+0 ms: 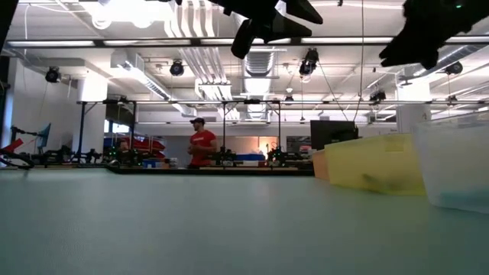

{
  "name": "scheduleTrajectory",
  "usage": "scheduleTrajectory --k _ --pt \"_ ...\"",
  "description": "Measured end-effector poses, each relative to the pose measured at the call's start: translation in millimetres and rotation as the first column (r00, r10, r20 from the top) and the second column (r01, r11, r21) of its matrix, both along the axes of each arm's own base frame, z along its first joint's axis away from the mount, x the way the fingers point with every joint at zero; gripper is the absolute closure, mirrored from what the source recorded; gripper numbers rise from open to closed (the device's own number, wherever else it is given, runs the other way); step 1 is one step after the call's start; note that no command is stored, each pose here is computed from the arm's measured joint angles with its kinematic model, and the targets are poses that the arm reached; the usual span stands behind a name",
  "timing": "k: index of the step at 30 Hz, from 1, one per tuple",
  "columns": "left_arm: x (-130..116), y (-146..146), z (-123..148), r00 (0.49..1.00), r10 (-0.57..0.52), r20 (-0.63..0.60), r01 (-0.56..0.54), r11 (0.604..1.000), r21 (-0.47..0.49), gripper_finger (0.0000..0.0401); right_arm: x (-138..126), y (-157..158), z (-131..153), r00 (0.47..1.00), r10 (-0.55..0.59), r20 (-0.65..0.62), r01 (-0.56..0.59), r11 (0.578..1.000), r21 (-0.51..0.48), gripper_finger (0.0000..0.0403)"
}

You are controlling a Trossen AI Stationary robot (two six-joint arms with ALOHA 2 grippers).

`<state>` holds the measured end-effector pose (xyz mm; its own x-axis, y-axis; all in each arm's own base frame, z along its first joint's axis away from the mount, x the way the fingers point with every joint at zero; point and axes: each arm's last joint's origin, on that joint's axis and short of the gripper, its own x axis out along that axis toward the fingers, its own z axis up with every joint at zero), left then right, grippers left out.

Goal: Sort silverware by color (type)
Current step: Return to Home Position

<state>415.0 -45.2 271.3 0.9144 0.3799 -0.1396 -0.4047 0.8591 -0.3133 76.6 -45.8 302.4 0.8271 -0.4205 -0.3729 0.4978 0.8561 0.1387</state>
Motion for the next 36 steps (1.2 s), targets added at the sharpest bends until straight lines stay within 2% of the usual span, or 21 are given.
scheduleTrajectory --k 5,8,13,17,22,31,36 --pt "0.0 0.1 0.1 1.000 0.000 0.002 0.000 1.000 -0.002 0.0298 -15.1 9.9 -20.6 0.994 -0.023 0.104 0.026 0.999 -0.022 0.0252" --pt "0.0 0.1 0.1 1.000 0.001 0.002 -0.001 1.000 -0.003 0.0298 -17.8 11.8 -21.9 0.984 -0.014 0.176 0.024 0.998 -0.055 0.0252" --pt "0.0 0.1 0.1 1.000 0.003 0.008 -0.003 1.000 -0.015 0.0298 -20.5 13.1 -33.5 0.973 -0.019 0.228 0.039 0.996 -0.084 0.0252" --pt "0.0 0.1 0.1 1.000 0.003 0.008 -0.003 1.000 -0.017 0.0298 -19.2 11.8 -38.6 0.965 -0.029 0.262 0.056 0.994 -0.097 0.0252" --pt "0.0 0.1 0.2 1.000 0.003 0.009 -0.003 1.000 -0.017 0.0298 -14.2 5.8 -56.9 0.966 -0.112 0.234 0.138 0.985 -0.099 0.0252" --pt "0.0 0.1 0.2 1.000 0.003 0.009 -0.003 1.000 -0.017 0.0298 4.1 -6.3 -91.3 0.907 -0.125 0.401 0.180 0.979 -0.101 0.0252" --pt "0.0 0.1 0.2 1.000 0.003 0.009 -0.003 1.000 -0.017 0.0298 8.3 -9.1 -109.8 0.898 -0.127 0.421 0.187 0.977 -0.105 0.0252"
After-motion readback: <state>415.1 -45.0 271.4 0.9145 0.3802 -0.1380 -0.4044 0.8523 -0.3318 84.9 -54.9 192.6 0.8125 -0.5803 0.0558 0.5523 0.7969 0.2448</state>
